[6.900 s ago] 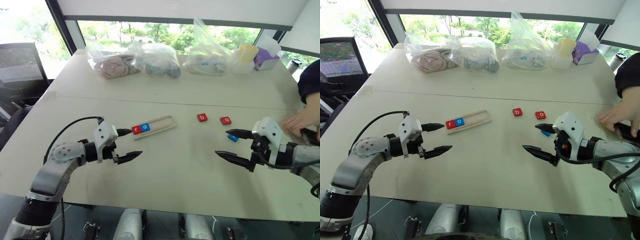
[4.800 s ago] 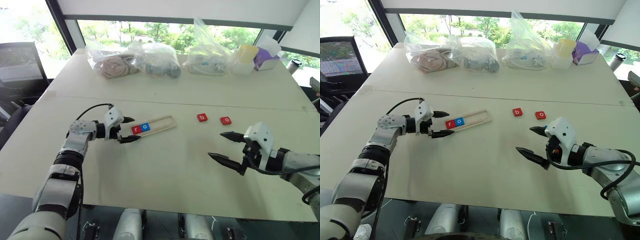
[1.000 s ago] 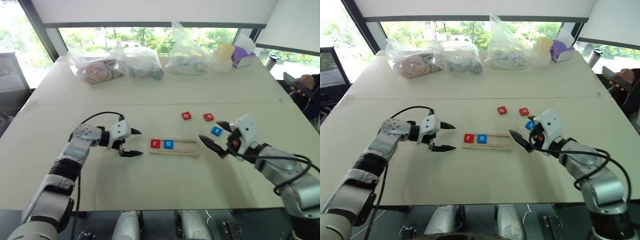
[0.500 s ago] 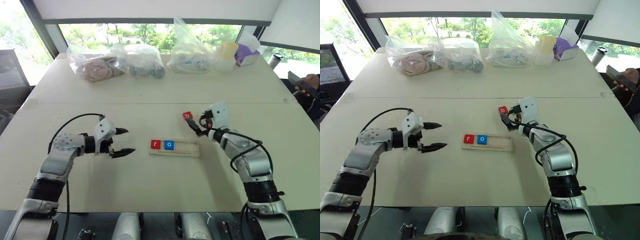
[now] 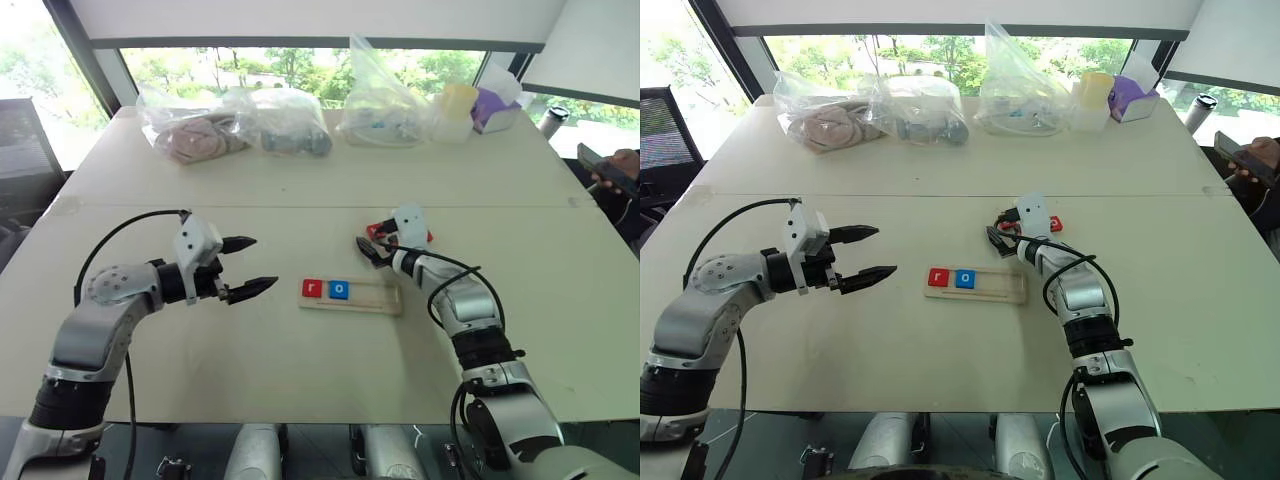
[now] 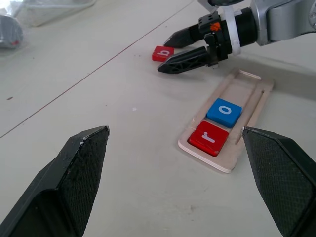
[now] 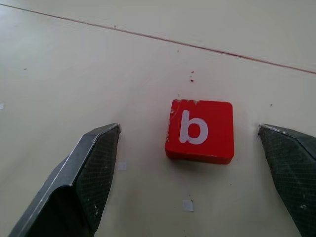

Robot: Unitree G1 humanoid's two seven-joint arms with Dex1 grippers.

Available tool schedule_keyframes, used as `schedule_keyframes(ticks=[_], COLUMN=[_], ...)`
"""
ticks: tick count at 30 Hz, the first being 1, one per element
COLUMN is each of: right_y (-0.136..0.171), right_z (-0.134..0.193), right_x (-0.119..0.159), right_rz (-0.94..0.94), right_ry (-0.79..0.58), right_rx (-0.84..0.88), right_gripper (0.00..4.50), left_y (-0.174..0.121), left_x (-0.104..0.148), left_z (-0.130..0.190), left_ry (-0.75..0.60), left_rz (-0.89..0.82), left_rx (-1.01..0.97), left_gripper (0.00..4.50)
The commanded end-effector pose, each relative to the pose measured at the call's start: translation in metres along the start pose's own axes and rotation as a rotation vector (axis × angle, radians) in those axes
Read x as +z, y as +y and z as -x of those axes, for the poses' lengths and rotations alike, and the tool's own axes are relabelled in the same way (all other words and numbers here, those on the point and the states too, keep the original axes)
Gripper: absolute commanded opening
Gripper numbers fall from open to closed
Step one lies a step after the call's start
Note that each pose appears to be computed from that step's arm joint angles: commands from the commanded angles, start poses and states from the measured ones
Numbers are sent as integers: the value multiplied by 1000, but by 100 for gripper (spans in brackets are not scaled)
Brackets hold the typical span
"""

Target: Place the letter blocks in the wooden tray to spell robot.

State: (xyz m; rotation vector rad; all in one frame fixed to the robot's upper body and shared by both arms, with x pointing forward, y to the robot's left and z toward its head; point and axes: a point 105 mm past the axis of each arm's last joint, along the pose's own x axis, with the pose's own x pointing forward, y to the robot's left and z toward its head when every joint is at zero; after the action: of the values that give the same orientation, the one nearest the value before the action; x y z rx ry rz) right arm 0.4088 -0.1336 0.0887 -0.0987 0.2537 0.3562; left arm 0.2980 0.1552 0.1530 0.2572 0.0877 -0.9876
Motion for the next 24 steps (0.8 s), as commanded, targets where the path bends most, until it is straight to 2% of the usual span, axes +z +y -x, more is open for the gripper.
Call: schedule_keyframes(ticks=[1, 4, 8, 9, 12, 16, 19, 24], right_y=[-5, -3, 0, 0, -2, -9, -8, 0], right_z=[-4, -6, -4, -2, 5, 26, 58, 114], right_x=[4, 3, 1, 0, 0, 16, 21, 12], right_rz=[-28, -23, 0, 0, 9, 37, 67, 66], right_ry=[-8, 2, 15, 20, 22, -21, -25, 23], right_rx=[-23, -29, -25, -26, -31, -70, -73, -95], right_gripper=[450, 360, 153, 117, 119, 119, 119, 119], left_y=[-1, -1, -2, -2, -3, -6, -8, -10], left_x=[11, 9, 6, 6, 5, 4, 2, -1], left_z=[2, 3, 0, -1, -5, -11, -16, -26], left_ry=[-33, -31, -27, -29, -35, -46, -54, -70], left_rz=[-28, -29, -32, -31, -29, -20, -13, -2], left_rx=[14, 22, 30, 32, 32, 23, 13, -14], left_gripper=[445, 450, 450, 450, 450, 450, 450, 450])
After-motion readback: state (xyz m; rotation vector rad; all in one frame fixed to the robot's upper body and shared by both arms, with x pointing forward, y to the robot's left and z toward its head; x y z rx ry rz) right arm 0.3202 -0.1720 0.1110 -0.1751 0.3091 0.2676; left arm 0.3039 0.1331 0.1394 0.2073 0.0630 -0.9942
